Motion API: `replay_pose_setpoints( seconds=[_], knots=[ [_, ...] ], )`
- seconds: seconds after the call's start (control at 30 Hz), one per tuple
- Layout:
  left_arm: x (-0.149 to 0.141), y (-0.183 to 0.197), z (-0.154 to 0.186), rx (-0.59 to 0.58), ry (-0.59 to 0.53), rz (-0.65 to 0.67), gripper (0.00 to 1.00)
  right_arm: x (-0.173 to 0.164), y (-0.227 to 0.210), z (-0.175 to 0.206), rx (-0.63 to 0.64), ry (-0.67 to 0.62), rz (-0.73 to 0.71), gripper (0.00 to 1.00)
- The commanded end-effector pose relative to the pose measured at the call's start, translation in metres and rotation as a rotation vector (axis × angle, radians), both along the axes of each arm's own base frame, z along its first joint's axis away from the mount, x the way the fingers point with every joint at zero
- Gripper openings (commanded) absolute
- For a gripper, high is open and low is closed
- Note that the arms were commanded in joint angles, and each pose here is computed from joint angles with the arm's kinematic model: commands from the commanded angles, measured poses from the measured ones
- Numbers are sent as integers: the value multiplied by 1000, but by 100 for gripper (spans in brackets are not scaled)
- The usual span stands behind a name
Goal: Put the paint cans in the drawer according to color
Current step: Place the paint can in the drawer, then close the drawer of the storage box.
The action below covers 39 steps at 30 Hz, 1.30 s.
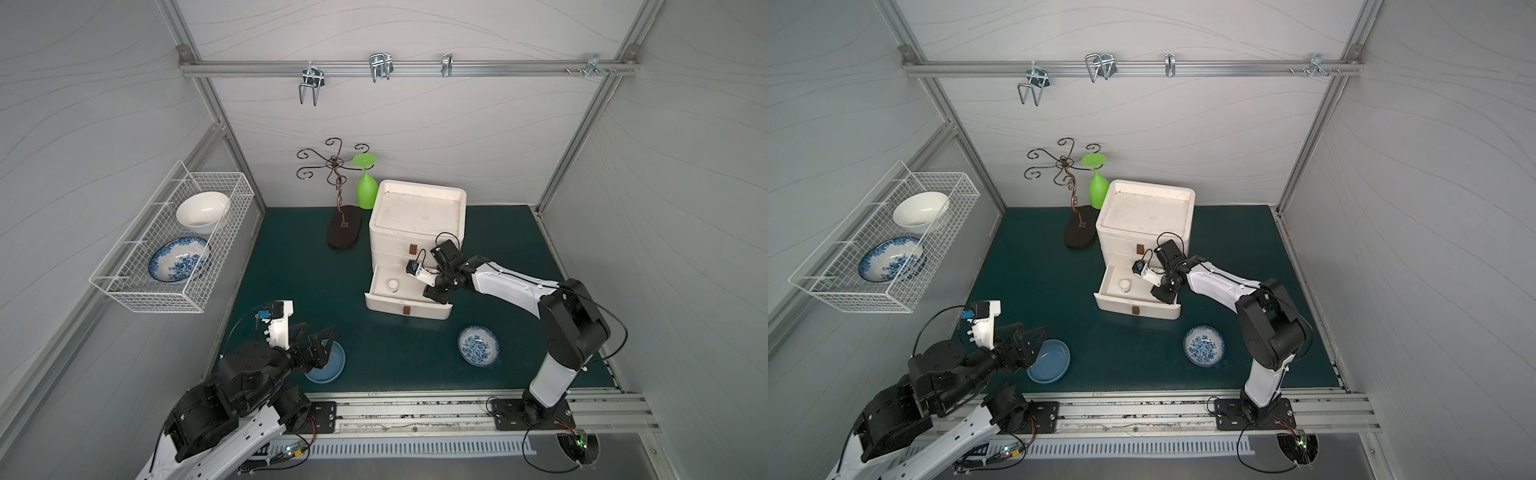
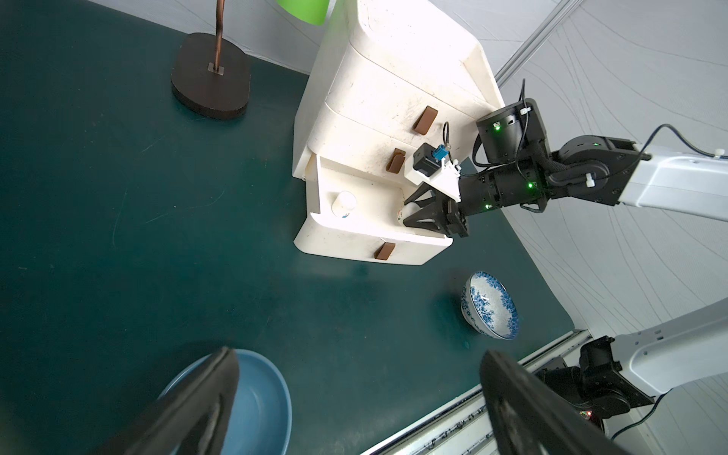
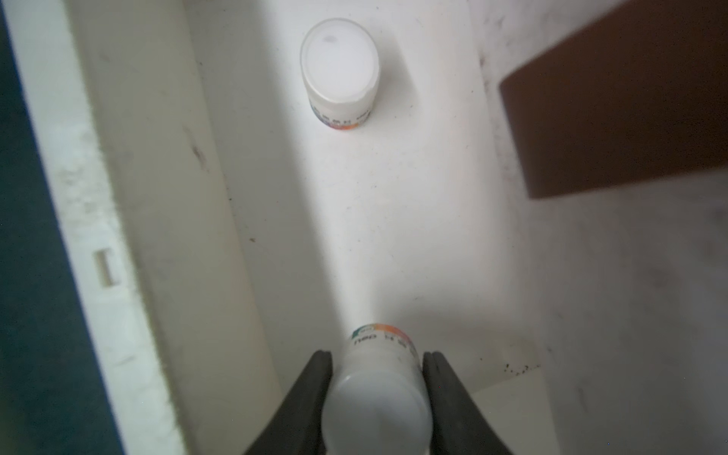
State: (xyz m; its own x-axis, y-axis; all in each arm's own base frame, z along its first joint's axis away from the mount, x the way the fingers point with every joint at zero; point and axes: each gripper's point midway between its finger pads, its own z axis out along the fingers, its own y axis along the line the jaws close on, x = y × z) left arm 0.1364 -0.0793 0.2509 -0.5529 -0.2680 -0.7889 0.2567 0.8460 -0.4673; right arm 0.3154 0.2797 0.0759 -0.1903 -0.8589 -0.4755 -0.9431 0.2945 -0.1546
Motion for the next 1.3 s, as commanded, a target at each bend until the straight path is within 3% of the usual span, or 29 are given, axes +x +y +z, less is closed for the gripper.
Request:
replay_pose_setpoints(
  seconds=[0.0, 0.1, 0.2, 0.23, 0.33, 0.4, 0.5, 0.6, 0.8, 1.1, 1.27],
  knots=[
    [3, -6, 11, -41, -7, -3, 100, -2, 14, 15, 73, -3, 38, 56],
    [6, -18, 11, -87, 18, -24, 100, -1, 11, 34, 68, -22, 39, 65],
    [16, -31, 11, -118, 33, -25, 100, 1, 7, 78, 99, -112, 6, 68],
    [22, -37, 8, -116, 44, -24, 100, 0, 7, 100, 115, -165, -9, 98],
    [40, -64, -7, -108, 92, -52, 100, 11, 1, 175, 154, -358, -170, 99],
    [56, -83, -22, -80, 110, -59, 100, 14, -8, 212, 177, -393, -273, 99],
    [79, -104, -47, 23, 102, -49, 100, 38, -48, 248, 210, -447, -634, 99],
    [97, -128, -72, 79, 115, -77, 100, 63, -81, 253, 254, -429, -818, 99],
    [121, -166, -117, 165, 96, -105, 98, 110, -125, 239, 428, -315, -1104, 79],
    [152, -188, -145, 280, -6, -92, 85, 153, -103, 226, 468, -272, -1110, 72],
    [158, -191, -167, 333, 18, -91, 80, 167, -101, 210, 436, -271, -1140, 67]
  ],
)
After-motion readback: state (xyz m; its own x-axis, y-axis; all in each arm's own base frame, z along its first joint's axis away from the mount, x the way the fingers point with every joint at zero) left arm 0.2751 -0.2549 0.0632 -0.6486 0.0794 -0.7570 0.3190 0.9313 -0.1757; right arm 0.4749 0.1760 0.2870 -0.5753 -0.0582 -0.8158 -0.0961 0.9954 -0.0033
